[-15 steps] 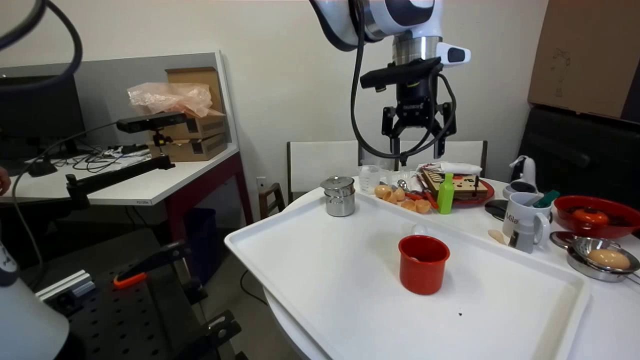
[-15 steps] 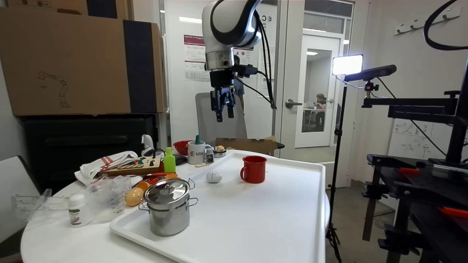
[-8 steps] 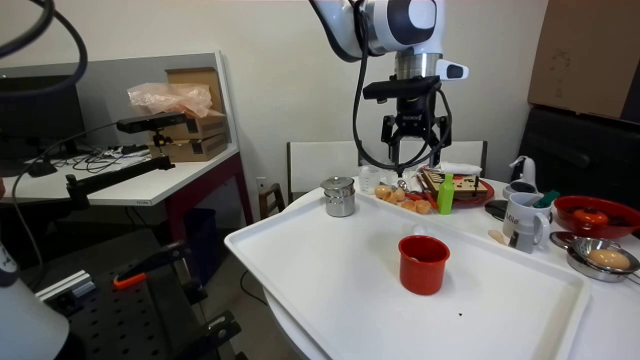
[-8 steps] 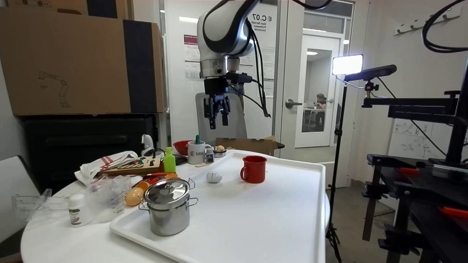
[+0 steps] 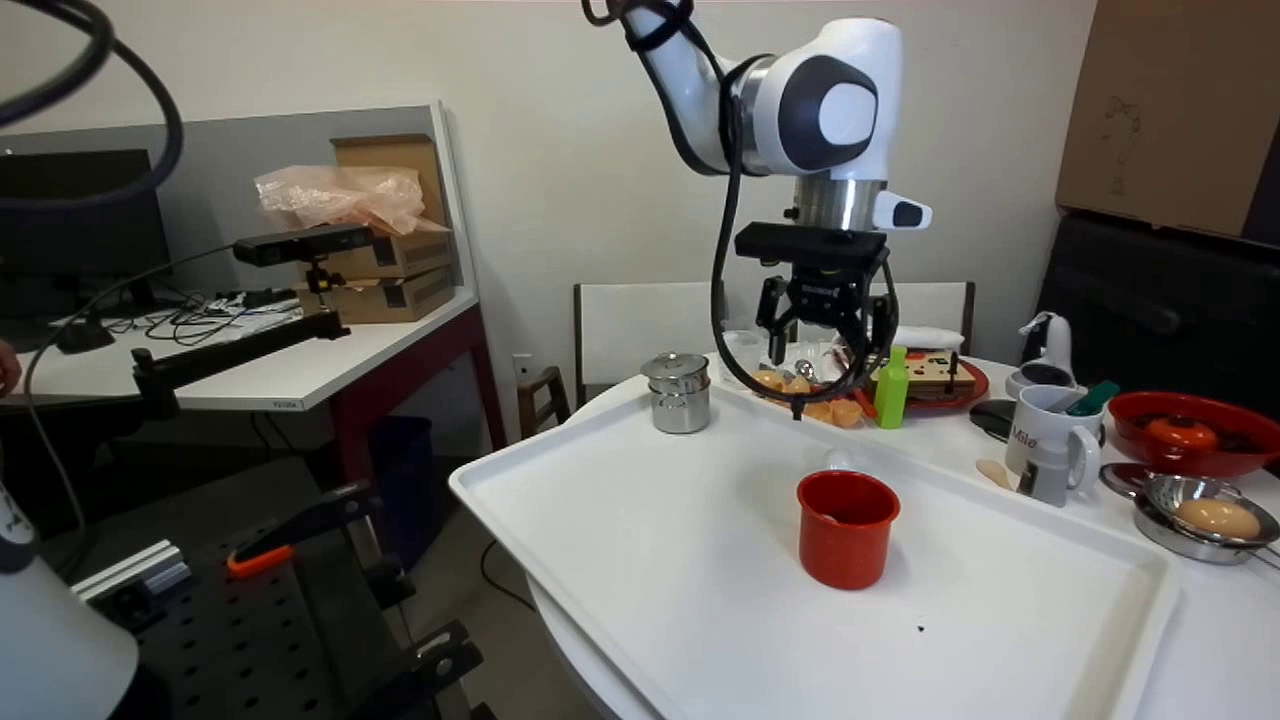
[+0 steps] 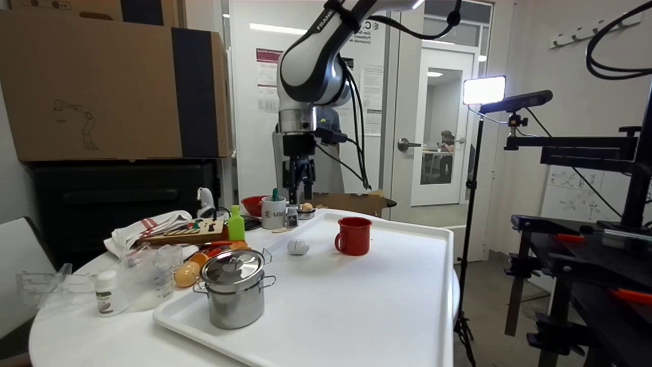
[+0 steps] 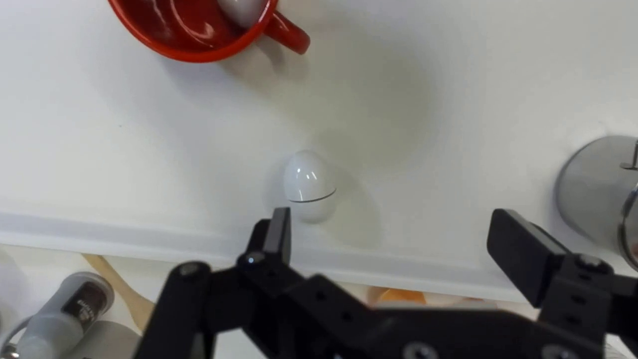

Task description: Place the white object inside the red mug

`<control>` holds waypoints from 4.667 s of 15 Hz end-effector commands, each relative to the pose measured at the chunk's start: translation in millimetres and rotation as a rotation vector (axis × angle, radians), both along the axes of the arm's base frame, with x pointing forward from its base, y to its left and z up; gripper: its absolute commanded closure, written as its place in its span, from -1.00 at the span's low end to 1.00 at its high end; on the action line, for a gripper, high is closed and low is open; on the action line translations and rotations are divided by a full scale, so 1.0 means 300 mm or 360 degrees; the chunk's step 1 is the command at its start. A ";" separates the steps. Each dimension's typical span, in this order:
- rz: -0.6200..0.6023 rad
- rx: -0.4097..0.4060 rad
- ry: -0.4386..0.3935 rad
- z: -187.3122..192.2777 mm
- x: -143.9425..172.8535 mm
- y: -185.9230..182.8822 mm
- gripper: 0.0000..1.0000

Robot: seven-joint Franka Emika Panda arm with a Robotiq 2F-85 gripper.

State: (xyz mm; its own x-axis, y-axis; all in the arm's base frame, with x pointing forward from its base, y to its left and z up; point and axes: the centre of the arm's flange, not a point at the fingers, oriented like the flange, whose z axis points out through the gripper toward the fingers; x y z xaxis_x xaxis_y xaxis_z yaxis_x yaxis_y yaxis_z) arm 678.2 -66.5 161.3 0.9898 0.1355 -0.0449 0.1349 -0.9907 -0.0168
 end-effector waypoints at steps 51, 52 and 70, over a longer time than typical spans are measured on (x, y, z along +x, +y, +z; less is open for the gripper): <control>0.0050 -0.0097 0.0047 -0.198 0.163 -0.109 0.62; 0.0015 -0.0104 0.0024 -0.157 0.158 -0.110 0.62; -0.0858 -0.0131 -0.0002 -0.008 -0.196 -0.218 0.62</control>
State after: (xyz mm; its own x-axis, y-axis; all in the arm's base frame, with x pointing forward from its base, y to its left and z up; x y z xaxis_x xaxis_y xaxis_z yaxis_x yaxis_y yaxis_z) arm 661.3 -132.3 146.2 0.9506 -0.3066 -0.0476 -0.3028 -0.9502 0.0733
